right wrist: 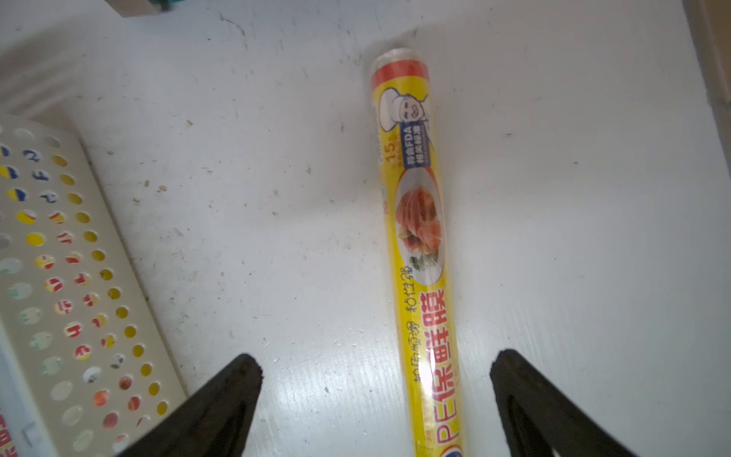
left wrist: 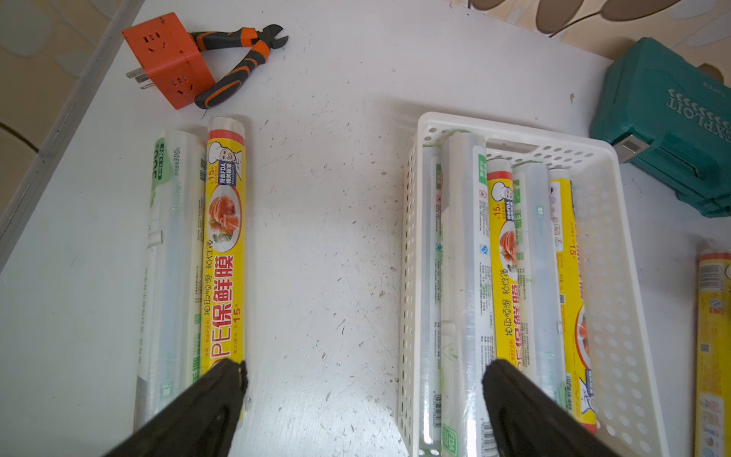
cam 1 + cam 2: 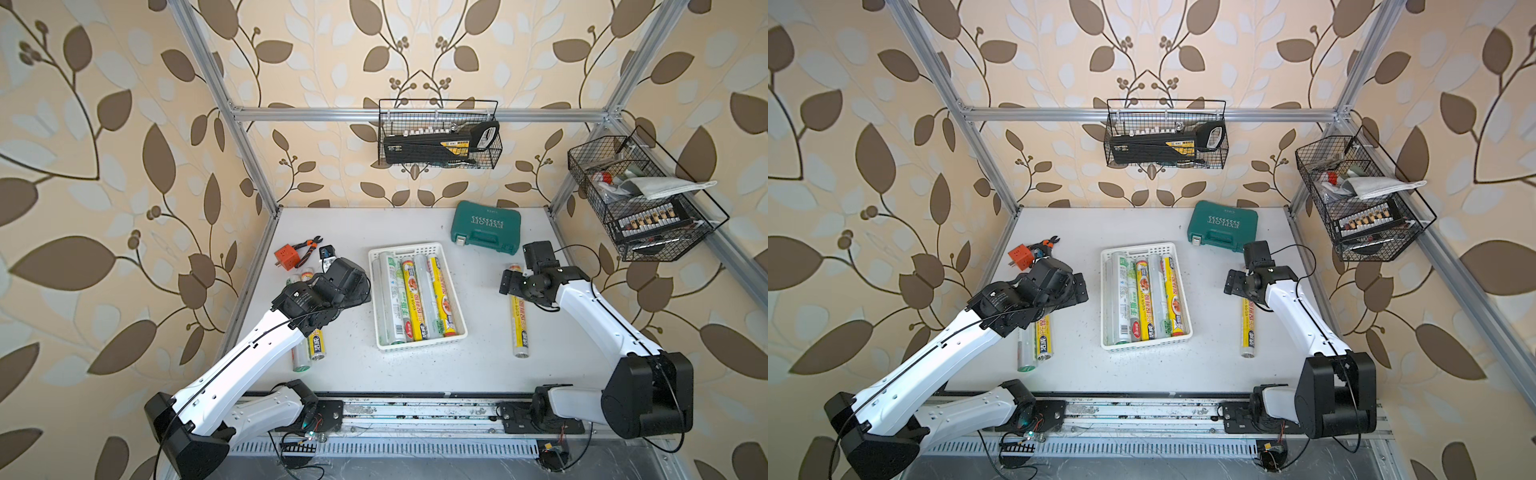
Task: Put the plastic wrap into the basket
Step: Pick up the plastic wrap from the center of the board.
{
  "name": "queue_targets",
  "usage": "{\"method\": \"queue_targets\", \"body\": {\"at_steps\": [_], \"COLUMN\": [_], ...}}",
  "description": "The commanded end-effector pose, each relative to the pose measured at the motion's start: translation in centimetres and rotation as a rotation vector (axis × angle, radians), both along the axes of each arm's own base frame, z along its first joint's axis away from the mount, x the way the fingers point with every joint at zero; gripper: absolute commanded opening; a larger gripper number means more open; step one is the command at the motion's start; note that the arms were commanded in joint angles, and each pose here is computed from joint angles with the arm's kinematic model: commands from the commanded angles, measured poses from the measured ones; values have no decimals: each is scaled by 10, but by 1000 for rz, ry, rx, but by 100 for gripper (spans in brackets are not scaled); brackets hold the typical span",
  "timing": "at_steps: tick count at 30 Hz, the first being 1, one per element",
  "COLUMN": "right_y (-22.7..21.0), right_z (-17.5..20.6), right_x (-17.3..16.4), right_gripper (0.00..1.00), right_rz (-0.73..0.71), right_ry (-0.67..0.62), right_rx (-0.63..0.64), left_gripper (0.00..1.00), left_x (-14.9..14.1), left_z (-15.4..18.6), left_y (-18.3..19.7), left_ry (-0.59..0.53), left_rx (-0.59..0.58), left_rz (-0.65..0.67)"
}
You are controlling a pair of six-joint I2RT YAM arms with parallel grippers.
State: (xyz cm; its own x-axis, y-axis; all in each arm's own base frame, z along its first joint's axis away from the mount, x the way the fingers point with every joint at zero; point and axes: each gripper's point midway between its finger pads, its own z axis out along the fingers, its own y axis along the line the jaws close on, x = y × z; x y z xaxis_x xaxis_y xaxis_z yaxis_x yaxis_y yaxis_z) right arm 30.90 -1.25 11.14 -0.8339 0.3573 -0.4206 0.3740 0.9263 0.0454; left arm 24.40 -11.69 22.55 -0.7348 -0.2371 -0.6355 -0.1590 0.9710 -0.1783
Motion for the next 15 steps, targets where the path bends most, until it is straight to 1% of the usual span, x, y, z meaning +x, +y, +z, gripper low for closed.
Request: {"method": "queue_targets", "body": {"at_steps": [1,6,9,12,15], "right_y": [-7,-9,-7,-1,-1], "right_z": [-28,-49,-61,-67,-71], "right_x": [-12,-12,-13,-12,-11], "right_gripper": [94,92,89,87,85], "right_rz": [-7,-12,-4,11,16], "right_ry": [94,149,188,201,213], "right_rx": [11,45,65,96,98], "left_gripper": [99,99,99,99,99], "left_x": [-1,-1,-2,-2,-1], "left_z": [-1,-5,-7,-5,-2], "left_y": [9,10,10,13,10], "left_ry": [-12,-6,-1,-8,-17], "left_rx": [42,45,52,55,39], "left_rz": [6,6,2,8,-2]}}
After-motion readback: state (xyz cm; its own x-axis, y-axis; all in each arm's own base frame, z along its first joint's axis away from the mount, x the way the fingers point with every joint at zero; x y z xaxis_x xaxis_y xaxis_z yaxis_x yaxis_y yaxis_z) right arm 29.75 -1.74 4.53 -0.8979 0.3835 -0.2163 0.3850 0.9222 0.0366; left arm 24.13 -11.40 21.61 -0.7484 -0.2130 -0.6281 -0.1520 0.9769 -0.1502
